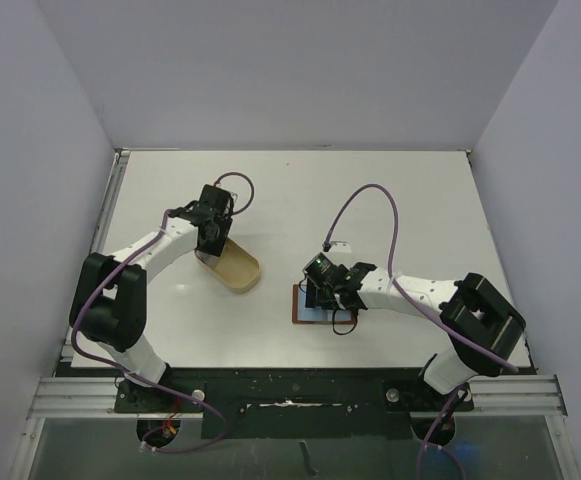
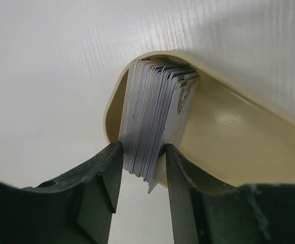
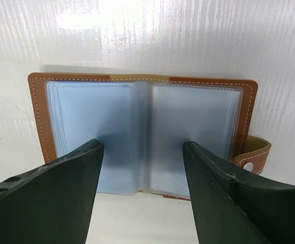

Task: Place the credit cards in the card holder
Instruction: Pick up the credit card from the storage box.

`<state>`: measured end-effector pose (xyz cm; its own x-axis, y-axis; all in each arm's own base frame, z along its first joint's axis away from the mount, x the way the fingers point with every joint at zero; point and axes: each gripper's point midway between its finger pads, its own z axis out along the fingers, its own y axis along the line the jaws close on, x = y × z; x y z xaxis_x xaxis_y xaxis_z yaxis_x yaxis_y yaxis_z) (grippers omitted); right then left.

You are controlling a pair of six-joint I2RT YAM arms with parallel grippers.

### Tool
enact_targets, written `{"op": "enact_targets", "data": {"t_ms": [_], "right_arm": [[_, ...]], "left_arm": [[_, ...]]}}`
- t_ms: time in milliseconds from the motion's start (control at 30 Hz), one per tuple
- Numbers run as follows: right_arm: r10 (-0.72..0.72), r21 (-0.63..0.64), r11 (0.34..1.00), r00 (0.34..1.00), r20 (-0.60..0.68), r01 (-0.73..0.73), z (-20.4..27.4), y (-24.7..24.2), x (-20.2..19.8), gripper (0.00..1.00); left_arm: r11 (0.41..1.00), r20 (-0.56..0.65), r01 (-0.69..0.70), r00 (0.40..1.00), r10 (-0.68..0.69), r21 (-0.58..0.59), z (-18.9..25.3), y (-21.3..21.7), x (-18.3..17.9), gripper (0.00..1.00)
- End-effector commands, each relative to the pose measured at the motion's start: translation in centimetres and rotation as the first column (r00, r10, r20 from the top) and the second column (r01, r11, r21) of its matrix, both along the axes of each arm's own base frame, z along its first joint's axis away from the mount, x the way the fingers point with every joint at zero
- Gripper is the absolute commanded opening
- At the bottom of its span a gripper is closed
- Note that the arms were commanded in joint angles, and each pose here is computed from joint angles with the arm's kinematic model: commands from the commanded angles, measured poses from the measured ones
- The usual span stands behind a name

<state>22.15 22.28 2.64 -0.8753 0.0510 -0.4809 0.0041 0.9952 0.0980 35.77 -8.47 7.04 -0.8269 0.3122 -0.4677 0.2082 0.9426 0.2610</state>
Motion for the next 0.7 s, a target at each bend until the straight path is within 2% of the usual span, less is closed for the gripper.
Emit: {"op": "enact_targets", "data": {"t_ms": [0, 567, 600, 667], "right_arm": [[-0.007, 0.039, 0.999, 0.999, 0.051, 0.005, 1.43, 0.42, 0.64, 0.65], [-0.004, 0.042, 0.999, 0.999, 0.047, 0.002, 1.4, 0.52, 0.55, 0.65], [-0.005, 0.042, 0.999, 0.999, 0.047, 0.003, 1.4, 0.48, 0.54, 0.65], [-0.005, 0.045, 0.999, 0.999, 0.049, 0.003, 1.44, 0.53, 0.57, 0.65]], "left_arm": [[1.0, 0.073, 0.009, 0.997, -0.009, 0.001, 2.07, -0.65, 1.66, 0.31], [0.999, 0.069, 0.024, 0.997, -0.026, 0.031, 2.03, -0.92, 1.37, 0.24], [0.999, 0.066, 0.027, 0.997, -0.029, 0.03, 1.97, -0.99, 1.33, 0.25], [0.999, 0.066, 0.028, 0.997, -0.03, 0.031, 1.82, -1.03, 1.35, 0.33]]}}
